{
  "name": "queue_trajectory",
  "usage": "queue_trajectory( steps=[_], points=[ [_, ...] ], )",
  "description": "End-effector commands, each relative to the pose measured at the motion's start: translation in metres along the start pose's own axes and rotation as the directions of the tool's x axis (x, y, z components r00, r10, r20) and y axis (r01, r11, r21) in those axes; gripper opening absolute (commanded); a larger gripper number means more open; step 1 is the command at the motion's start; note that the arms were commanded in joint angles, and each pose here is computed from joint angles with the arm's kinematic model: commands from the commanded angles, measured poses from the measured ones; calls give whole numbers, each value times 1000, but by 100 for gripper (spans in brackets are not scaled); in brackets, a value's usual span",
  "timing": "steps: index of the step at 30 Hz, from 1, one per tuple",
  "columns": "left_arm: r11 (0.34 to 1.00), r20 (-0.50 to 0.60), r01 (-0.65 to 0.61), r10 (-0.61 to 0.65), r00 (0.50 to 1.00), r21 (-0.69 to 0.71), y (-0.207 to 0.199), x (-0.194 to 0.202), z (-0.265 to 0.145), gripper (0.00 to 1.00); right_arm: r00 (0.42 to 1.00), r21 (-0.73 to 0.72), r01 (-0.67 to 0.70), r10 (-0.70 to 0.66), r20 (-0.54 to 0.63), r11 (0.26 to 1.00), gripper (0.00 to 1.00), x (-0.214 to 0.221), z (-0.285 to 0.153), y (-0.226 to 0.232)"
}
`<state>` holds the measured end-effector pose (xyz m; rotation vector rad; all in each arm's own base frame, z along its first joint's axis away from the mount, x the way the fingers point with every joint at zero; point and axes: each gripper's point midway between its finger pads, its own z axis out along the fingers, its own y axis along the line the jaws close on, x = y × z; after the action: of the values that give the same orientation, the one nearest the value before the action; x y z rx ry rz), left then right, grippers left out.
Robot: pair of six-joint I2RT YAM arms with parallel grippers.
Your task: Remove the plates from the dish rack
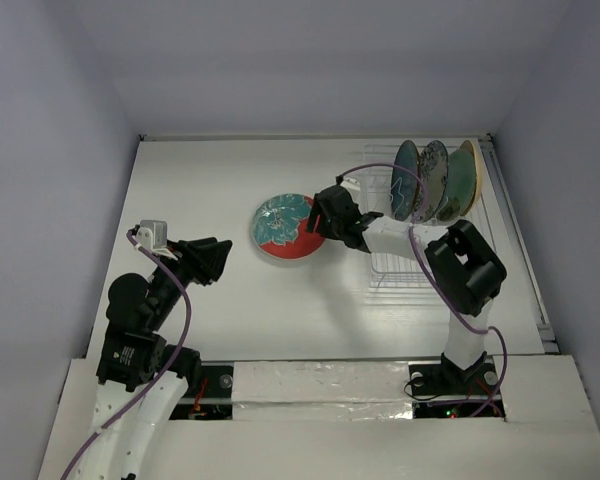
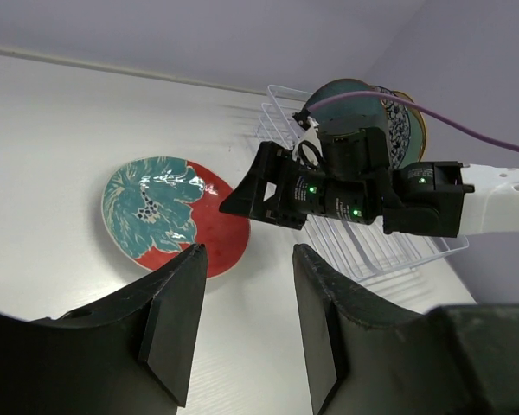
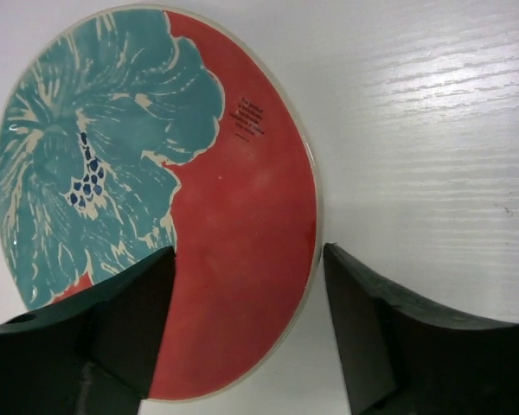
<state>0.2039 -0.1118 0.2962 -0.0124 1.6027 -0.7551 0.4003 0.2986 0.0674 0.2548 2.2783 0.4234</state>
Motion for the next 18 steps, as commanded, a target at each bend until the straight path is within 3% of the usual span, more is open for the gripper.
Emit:
queue_trajectory(
  steps=[1, 5, 8, 9, 10, 12, 13, 16, 17, 18],
  points=[
    [1000, 26, -3, 3, 1000, 18, -3, -5, 1, 41, 994, -63, 1, 6, 109, 998, 77, -38, -17, 23],
    [1000, 29, -4, 3, 1000, 18, -3, -6, 1, 41, 982, -75, 46, -31, 184, 996, 92, -74, -55, 29],
    [1000, 27, -5, 4, 1000, 19, -3, -5, 1, 41, 970, -65, 71, -53, 238, 995, 92, -97, -84, 28],
    [1000, 27, -3, 3, 1000, 19, -3, -5, 1, 41, 956, -23, 82, -72, 285, 996, 87, -111, -95, 21],
    [1000, 27, -5, 4, 1000, 19, -3, -6, 1, 41, 943, 7, 85, -83, 322, 996, 59, -123, -108, 15],
    [1000, 27, -5, 4, 1000, 19, -3, -6, 1, 41, 902, 119, 80, -123, 413, 990, 17, -159, -143, -13],
    [1000, 25, -6, 5, 1000, 18, -3, -5, 1, 41, 893, 167, 73, -139, 427, 983, 0, -168, -152, -27],
    [1000, 28, -6, 5, 1000, 23, -4, -6, 1, 39, 872, 337, 58, -212, 441, 940, 0, -196, -177, -79],
    [1000, 29, -8, 7, 1000, 25, -4, -6, 0, 37, 882, 380, 68, -234, 410, 923, 6, -196, -179, -94],
    [1000, 30, -8, 7, 1000, 27, -5, -6, 0, 35, 883, 421, 65, -249, 398, 905, 18, -204, -180, -110]
  ],
)
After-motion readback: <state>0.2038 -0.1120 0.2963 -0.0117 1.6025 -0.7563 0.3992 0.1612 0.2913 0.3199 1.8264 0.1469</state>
